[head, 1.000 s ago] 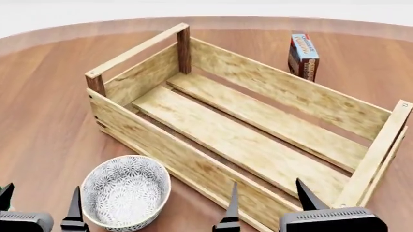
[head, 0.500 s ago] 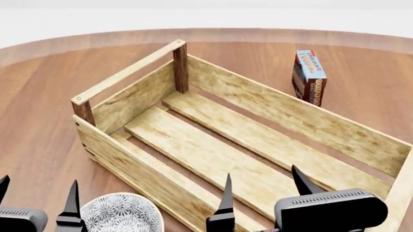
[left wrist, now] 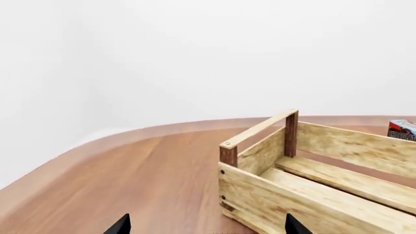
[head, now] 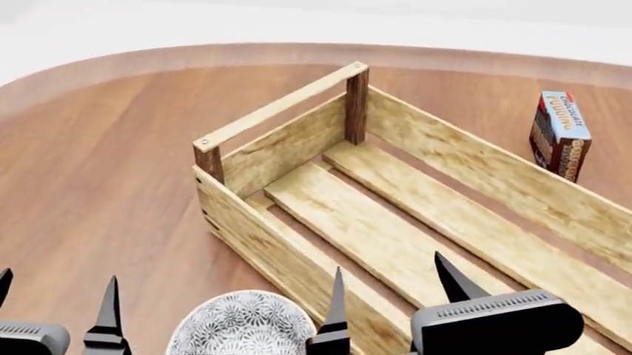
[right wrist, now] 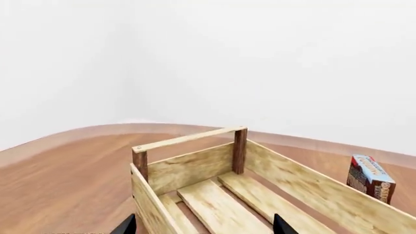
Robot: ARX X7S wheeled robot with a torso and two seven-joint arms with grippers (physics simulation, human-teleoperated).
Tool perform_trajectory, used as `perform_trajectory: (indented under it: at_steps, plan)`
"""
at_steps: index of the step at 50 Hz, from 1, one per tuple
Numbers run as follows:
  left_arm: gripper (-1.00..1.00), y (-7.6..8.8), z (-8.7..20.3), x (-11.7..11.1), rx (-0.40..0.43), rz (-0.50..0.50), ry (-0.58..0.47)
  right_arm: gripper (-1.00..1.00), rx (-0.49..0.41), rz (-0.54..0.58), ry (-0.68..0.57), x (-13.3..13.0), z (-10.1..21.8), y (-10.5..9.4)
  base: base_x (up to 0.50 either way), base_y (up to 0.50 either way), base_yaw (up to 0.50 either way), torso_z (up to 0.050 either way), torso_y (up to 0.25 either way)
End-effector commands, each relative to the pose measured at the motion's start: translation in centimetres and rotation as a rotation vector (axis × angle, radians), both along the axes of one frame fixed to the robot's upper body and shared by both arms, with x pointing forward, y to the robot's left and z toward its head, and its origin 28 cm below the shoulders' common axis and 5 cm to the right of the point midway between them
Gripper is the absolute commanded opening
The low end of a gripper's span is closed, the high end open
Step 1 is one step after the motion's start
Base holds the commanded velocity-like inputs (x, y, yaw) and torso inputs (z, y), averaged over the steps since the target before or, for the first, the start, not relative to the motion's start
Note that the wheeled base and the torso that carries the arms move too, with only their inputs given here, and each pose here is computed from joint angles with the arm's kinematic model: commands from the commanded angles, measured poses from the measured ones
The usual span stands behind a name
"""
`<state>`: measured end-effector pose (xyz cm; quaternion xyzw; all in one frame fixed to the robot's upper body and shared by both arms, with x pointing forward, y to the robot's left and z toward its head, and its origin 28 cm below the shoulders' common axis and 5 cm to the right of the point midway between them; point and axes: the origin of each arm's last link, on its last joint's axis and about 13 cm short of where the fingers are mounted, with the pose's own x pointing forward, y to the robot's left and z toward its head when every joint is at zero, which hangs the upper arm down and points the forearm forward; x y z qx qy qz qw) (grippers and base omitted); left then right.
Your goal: Pick up the salad dressing and put it in the tray.
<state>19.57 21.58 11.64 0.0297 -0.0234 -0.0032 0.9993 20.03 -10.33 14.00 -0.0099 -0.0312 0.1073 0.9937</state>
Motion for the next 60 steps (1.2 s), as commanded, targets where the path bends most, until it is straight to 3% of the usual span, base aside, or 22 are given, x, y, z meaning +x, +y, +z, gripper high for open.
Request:
perform_trajectory:
  at_steps: [1,37,46,60]
  plan:
    - [1.00,0.2,0.0,-0.1,0.001,0.012,-0.017,1.00,0.004,-0.001,-0.007,0.1,-0.1,-0.1,0.00,0.00,0.50,0.000,0.000]
    - [1.00,0.2,0.1,-0.3,0.002,0.015,-0.023,1.00,-0.036,0.014,-0.021,0.1,-0.6,0.3,0.00,0.00,0.50,0.000,0.000]
    - [1.00,0.3,0.1,-0.2,0.001,0.021,-0.020,1.00,-0.058,0.132,0.016,-0.3,-0.8,0.5,-0.03,0.08,0.06,0.000,0.000]
    - [1.00,0.5,0.1,-0.4,-0.006,0.024,-0.021,1.00,-0.189,0.351,0.111,1.0,-1.9,1.2,0.00,0.00,0.00,0.000,0.000]
